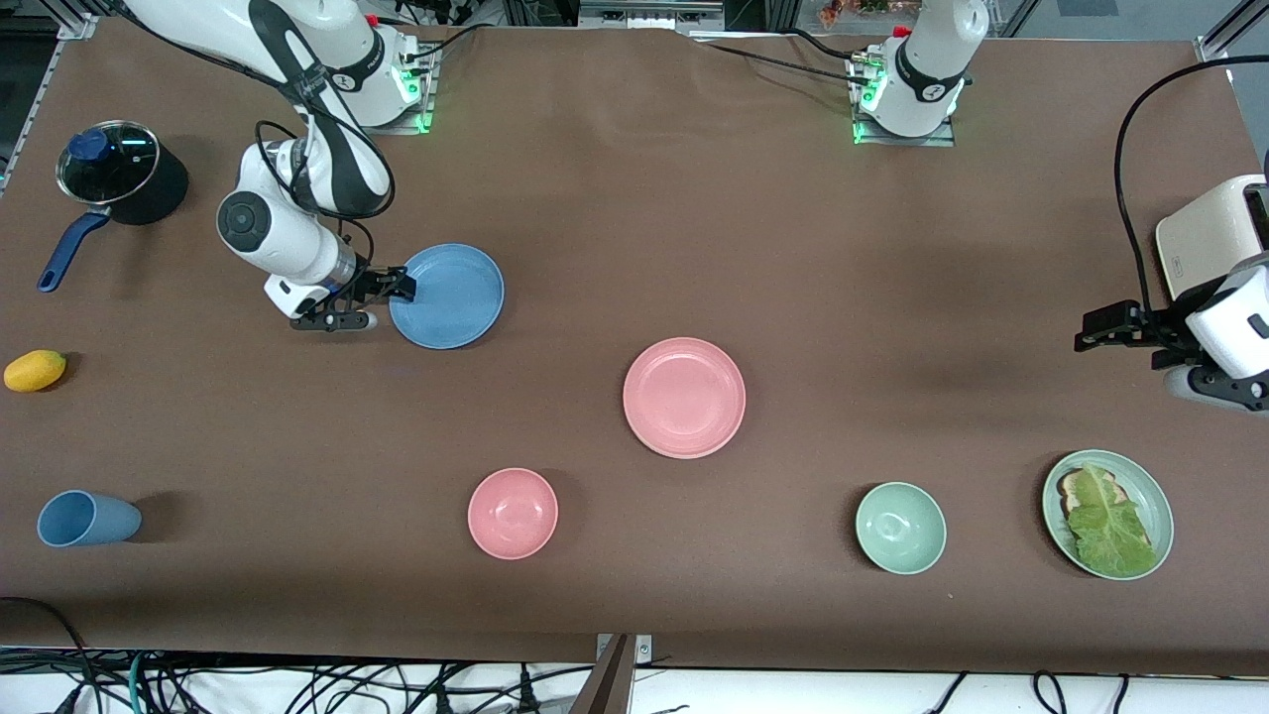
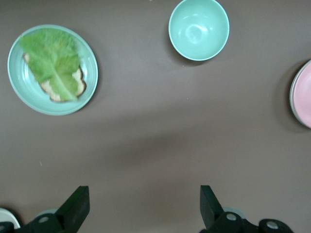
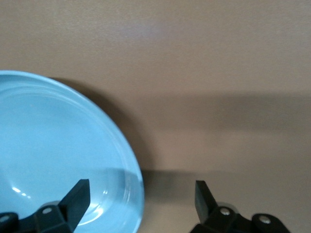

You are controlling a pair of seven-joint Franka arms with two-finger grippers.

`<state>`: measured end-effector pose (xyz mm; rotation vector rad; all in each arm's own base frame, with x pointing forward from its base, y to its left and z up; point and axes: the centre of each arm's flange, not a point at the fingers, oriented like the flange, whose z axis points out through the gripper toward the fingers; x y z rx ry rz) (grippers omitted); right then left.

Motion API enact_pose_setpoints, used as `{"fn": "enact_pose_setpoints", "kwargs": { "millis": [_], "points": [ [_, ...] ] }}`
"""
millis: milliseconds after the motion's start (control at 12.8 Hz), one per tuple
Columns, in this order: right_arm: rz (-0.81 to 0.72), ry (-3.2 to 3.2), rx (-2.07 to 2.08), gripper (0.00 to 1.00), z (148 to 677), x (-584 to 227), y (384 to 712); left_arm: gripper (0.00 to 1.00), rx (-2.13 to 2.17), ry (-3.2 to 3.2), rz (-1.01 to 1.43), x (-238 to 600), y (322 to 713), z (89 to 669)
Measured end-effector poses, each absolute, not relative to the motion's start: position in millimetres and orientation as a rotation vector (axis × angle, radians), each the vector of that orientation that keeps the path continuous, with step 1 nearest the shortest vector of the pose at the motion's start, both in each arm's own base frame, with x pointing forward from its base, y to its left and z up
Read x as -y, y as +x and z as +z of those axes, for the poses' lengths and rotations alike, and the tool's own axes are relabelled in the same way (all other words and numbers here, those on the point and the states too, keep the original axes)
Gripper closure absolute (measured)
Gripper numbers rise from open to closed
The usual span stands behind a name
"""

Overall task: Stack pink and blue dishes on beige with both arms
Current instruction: 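Close the right gripper on the blue plate's rim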

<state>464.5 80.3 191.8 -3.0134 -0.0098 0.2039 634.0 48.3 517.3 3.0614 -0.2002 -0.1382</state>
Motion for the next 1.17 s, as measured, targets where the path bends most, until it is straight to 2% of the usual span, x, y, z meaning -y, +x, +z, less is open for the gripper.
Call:
{"fn": "enact_pose_setpoints", "kwargs": {
  "millis": [78,156,233,311,545,623,778,1167],
  "points": [
    [0.205,-2.984,0.009,0.04,190,-79,464,0.0,0.148,3.06,-0.152,-40,630,523],
    [0.206,-2.961,0.013,0.11,188,-79,463,0.0,0.122,3.059,-0.152,-32,627,530],
    [0.208,-2.949,0.023,0.11,186,-78,463,0.0,0.111,3.059,-0.138,-27,624,538],
    [0.21,-2.945,0.029,0.21,184,-78,462,0.0,0.111,3.06,-0.122,-25,621,546],
    [0.216,-2.943,0.028,0.6,182,-78,462,0.0,0.125,3.06,-0.051,-18,609,577],
    [0.217,-2.943,0.029,0.7,182,-78,461,0.0,0.122,3.06,-0.037,-19,603,588],
    [0.22,-2.94,0.036,0.93,182,-78,461,0.0,0.117,3.054,-0.082,-22,588,596],
    [0.202,-2.934,0.068,0.95,189,-81,466,0.0,0.1,3.051,-0.113,-26,582,592]
  ]
}}
